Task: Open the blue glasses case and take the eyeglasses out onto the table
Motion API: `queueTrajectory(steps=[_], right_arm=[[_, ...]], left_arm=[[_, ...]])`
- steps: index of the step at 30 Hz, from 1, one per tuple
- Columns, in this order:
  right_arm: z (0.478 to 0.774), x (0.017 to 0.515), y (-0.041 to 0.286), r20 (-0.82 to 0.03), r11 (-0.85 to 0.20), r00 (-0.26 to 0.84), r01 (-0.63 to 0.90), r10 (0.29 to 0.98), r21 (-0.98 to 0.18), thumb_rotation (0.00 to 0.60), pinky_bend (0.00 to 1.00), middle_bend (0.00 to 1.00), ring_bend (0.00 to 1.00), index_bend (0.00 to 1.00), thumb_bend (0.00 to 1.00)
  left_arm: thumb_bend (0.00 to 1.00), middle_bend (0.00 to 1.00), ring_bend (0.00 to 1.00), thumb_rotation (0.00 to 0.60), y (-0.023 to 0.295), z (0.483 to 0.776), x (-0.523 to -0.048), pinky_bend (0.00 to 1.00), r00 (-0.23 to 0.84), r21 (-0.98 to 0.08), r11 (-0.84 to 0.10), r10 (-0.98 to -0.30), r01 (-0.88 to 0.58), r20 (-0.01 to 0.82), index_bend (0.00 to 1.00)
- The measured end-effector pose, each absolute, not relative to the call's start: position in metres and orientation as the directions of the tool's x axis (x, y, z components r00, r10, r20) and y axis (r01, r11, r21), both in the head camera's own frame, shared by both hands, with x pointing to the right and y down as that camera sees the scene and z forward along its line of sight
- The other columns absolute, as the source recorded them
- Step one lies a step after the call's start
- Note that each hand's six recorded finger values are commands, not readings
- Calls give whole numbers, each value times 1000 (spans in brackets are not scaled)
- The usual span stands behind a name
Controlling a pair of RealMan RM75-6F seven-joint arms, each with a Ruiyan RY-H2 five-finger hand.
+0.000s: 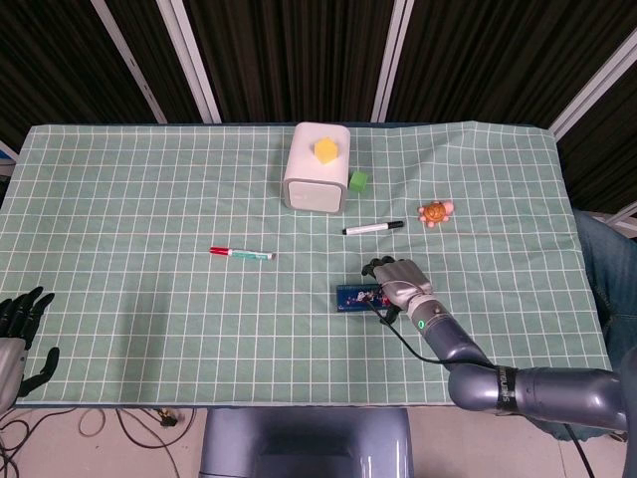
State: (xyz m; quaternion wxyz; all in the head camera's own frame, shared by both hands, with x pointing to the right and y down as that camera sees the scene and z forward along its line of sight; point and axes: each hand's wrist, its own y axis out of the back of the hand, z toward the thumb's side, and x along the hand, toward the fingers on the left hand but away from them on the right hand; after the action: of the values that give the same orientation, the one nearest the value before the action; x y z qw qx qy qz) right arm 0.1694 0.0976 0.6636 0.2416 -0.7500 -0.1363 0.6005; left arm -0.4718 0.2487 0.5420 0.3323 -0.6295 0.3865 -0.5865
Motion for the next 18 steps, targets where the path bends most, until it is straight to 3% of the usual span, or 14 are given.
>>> queueTrajectory(steps=[18], right_arm=[[686, 137, 100, -847, -856, 214, -77, 487, -512, 600, 230, 299, 138, 207, 194]], left_arm=[[446, 0, 0, 600, 247, 543, -474, 0, 1, -866, -488, -871, -106, 491, 28]])
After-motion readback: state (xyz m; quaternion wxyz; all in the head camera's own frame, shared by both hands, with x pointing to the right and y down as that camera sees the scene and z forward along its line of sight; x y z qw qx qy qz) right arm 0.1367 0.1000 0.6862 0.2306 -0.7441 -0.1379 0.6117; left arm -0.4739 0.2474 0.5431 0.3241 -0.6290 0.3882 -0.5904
